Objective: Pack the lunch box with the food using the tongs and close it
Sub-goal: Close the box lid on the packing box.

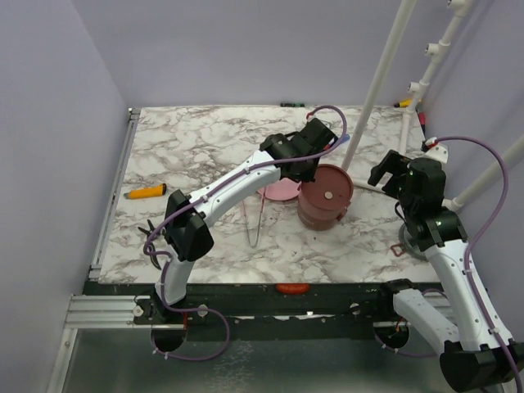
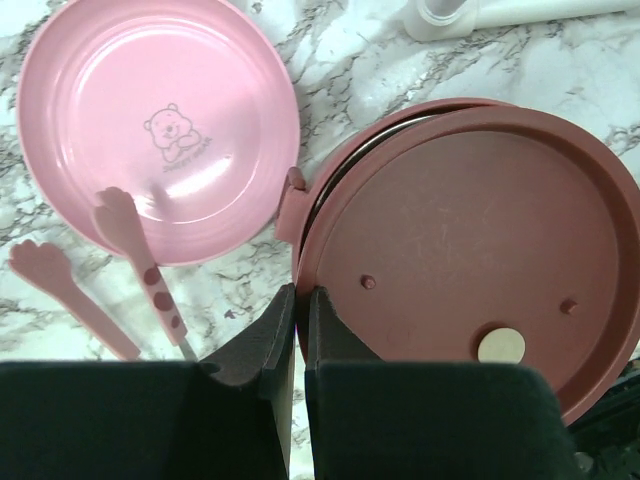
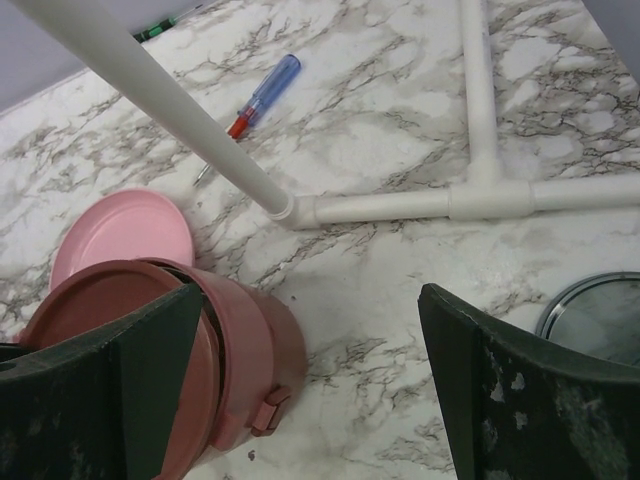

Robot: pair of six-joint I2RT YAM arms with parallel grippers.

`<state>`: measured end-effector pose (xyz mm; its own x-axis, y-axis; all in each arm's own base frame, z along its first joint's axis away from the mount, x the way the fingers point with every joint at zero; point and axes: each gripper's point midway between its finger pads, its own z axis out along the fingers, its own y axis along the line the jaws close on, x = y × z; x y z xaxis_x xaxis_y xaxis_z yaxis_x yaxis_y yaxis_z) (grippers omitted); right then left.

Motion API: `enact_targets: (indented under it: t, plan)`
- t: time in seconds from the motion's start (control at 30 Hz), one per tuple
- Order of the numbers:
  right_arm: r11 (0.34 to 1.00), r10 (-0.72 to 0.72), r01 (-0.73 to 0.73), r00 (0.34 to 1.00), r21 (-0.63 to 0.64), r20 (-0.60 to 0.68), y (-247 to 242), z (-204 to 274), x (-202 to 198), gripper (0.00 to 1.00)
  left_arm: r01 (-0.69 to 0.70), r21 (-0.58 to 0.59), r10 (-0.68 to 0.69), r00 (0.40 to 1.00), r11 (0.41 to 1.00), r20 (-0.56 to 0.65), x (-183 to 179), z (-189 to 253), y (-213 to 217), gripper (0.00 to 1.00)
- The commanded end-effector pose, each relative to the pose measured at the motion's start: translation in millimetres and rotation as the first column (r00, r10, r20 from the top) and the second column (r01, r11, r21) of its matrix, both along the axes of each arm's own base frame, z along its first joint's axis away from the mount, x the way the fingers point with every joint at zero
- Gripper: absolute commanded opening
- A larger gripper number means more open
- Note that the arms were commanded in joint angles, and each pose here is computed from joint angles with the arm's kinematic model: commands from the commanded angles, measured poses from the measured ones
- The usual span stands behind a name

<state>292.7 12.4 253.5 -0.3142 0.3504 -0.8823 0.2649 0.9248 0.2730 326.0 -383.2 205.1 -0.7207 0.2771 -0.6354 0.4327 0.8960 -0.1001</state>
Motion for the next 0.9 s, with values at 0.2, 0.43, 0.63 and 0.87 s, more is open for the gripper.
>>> enact_targets:
  t: [0.2, 0.43, 0.63, 0.87]
  plan:
    - [0.999, 0.027, -0.027, 1.0, 0.029, 0.005, 7, -2, 3, 0.94, -0.009, 0.09, 0.008, 1.0, 0.996, 0.008, 4, -13, 12, 0.07]
    - [0.999, 0.028, -0.028, 1.0, 0.03, 0.002, 7, -4, 2, 0.94, -0.006, 0.083, 0.005, 1.0, 0.997, 0.004, 5, -18, 7, 0.08]
    - [0.999, 0.027, -0.027, 1.0, 0.03, -0.001, 7, -5, 1, 0.94, 0.0, 0.059, 0.0, 1.0, 0.998, -0.005, 6, -17, 0, 0.09]
    - [0.999, 0.022, -0.022, 1.0, 0.029, -0.001, 6, -6, 0, 0.94, 0.013, 0.052, -0.012, 1.0, 0.999, -0.017, 2, -19, -4, 0.12]
